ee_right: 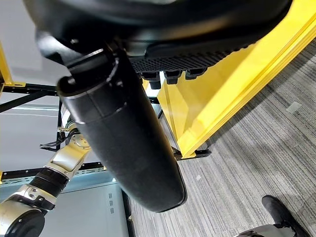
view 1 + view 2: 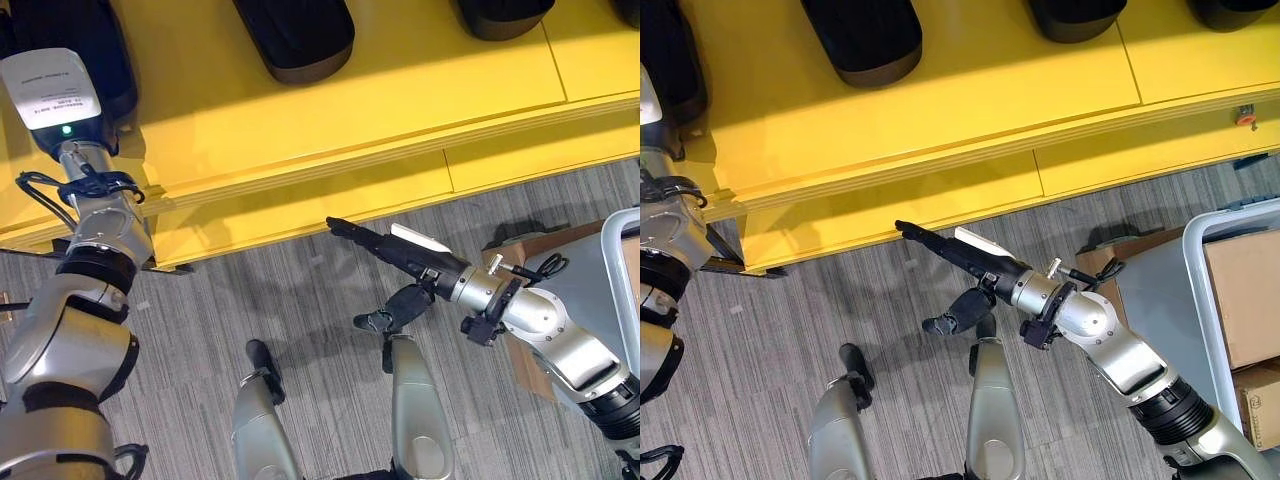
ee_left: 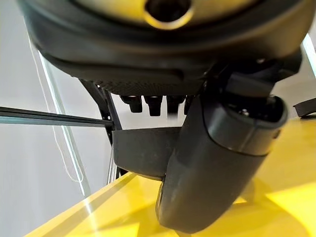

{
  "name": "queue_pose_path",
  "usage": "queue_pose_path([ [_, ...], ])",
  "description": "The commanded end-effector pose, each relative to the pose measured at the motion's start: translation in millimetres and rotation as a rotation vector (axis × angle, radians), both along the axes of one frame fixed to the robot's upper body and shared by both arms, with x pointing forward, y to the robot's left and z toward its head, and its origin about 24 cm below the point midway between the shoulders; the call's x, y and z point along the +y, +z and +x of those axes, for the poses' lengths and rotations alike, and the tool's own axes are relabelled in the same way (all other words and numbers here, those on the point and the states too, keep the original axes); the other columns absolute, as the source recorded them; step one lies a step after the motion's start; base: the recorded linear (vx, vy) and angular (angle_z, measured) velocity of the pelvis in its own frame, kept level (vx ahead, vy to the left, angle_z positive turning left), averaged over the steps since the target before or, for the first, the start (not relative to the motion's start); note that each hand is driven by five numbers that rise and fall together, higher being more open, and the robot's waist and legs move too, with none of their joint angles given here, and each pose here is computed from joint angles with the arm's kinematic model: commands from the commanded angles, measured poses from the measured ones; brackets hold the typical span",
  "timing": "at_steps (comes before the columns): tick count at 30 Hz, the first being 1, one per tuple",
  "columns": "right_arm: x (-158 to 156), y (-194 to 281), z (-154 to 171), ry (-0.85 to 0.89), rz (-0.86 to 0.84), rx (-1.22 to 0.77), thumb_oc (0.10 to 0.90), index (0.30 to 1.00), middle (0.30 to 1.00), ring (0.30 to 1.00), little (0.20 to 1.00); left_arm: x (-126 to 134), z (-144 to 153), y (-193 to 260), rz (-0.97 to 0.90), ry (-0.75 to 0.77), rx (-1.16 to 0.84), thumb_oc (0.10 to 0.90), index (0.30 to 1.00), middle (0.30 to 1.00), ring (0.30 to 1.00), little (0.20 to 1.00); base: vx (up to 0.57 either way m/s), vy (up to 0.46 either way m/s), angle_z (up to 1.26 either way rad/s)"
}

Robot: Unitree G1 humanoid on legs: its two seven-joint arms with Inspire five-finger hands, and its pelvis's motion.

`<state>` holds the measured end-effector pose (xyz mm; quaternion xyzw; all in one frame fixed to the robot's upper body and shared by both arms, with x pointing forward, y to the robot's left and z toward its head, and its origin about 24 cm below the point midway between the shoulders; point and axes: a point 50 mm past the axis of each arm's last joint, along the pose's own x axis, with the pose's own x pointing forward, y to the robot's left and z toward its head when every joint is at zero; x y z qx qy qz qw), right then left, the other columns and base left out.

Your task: Move parts from the plastic box to the shelf.

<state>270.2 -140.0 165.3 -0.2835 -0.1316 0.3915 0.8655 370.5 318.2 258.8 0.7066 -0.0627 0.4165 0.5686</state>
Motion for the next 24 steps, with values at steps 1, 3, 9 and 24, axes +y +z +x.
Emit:
queue_pose_path([
  [1, 8, 44, -6, 0.077, 0.106, -0.203, 0.900, 1.000, 1.000, 1.000, 1.000, 4, -11, 53, 0.121, 0.015, -0.129, 0.900, 1.000, 1.000, 1.000, 1.000, 0.00, 0.000, 0.00],
  [3, 9, 43, -6, 0.073, 0.103, -0.203, 0.900, 1.000, 1.000, 1.000, 1.000, 2, -9, 53, 0.144, -0.007, -0.110, 0.900, 1.000, 1.000, 1.000, 1.000, 0.00, 0.000, 0.00],
  [9, 7, 43, -6, 0.070, 0.098, -0.195, 0.900, 1.000, 1.000, 1.000, 1.000, 0, -8, 52, 0.217, 0.002, -0.028, 0.900, 1.000, 1.000, 1.000, 1.000, 0.00, 0.000, 0.00],
  [24, -2, 50, -8, 0.073, 0.076, -0.174, 0.900, 1.000, 1.000, 1.000, 1.000, 2, -2, 40, 0.228, -0.032, 0.276, 0.900, 1.000, 1.000, 1.000, 1.000, 0.00, 0.003, 0.00],
])
